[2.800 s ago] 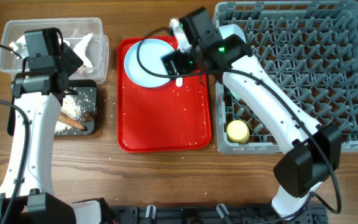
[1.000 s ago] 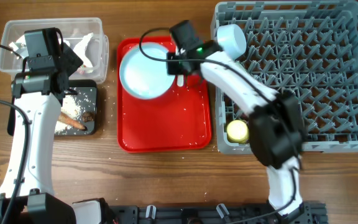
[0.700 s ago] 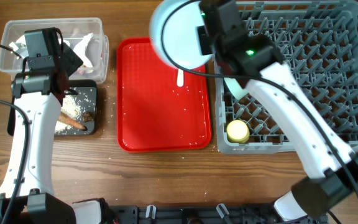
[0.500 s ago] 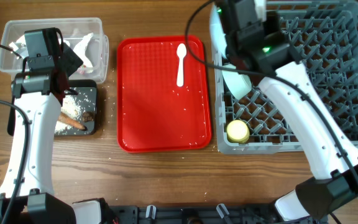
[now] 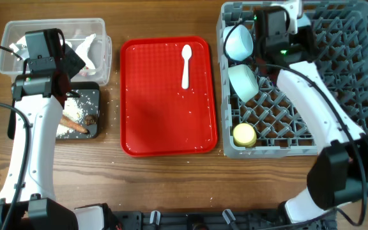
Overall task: Sort waste into correct bins and load items into the dishwasher rack
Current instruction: 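Lift the plate and stand it upright in the rack slots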
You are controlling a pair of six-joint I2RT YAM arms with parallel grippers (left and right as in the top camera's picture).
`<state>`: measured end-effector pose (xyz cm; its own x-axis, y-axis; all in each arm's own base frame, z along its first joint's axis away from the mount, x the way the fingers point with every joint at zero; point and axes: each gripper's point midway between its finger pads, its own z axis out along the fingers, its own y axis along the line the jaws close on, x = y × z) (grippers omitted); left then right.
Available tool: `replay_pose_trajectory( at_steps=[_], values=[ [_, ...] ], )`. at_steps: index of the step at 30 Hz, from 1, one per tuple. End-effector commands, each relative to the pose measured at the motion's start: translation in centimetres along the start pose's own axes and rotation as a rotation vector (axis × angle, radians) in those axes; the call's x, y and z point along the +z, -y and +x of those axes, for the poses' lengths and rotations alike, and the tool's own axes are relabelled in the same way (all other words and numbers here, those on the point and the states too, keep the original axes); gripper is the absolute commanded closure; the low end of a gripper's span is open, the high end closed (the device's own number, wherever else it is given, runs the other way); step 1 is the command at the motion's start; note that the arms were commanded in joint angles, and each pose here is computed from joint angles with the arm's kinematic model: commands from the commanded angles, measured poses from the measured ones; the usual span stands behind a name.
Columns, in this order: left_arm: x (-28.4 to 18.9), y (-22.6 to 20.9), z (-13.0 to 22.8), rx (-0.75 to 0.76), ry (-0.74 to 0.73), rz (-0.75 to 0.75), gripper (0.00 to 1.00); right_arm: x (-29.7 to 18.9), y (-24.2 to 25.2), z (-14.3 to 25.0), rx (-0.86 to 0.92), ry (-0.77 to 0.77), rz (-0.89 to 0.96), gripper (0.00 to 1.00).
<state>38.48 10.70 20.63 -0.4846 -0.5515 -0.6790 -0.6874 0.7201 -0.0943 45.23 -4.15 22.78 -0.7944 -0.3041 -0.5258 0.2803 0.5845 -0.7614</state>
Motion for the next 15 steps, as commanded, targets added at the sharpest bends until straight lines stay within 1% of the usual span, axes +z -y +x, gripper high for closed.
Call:
replay_pose_trajectory(
  at_steps=[1,2,3,4,5,6,10,12,13,15],
  values=[
    [-0.4,-0.2,-0.8,-0.02,0.025,-0.006,0.0,0.9,-2.6,0.8,-0.091,-0.013,-0.05,0.96],
    [-0.4,-0.2,-0.8,-0.02,0.026,-0.006,0.0,0.8,-3.1,0.7,-0.09,-0.005,-0.08,0.95],
    [-0.4,-0.2,-0.8,-0.02,0.025,-0.006,0.0,0.8,-4.0,0.4,-0.081,0.01,-0.13,0.89],
    [-0.4,-0.2,-0.8,-0.02,0.025,-0.006,0.0,0.7,-4.6,0.1,-0.07,0.025,-0.167,0.66],
    [-0.4,-0.2,-0.8,-0.02,0.026,-0.006,0.0,0.5,-5.3,-0.3,-0.057,0.044,-0.207,0.21],
    [-0.4,-0.2,-0.8,-0.02,0.026,-0.006,0.0,0.2,-5.7,-0.4,-0.053,0.051,-0.231,0.0],
    [-0.4,-0.2,-0.8,-0.02,0.025,-0.006,0.0,-1.8,-5.8,0.5,0.026,0.014,-0.289,0.0],
    [-0.4,-0.2,-0.8,-0.02,0.025,-0.006,0.0,-4.4,-7.3,0.2,0.046,0.025,-0.504,0.0],
    [-0.4,-0.2,-0.8,-0.02,0.025,-0.006,0.0,-5.3,-7.5,-0.1,0.057,0.033,-0.566,0.0],
    [-0.4,-0.2,-0.8,-0.02,0.025,-0.006,0.0,-9.2,-8.2,-1.2,0.104,0.067,-0.796,0.0]
  ],
)
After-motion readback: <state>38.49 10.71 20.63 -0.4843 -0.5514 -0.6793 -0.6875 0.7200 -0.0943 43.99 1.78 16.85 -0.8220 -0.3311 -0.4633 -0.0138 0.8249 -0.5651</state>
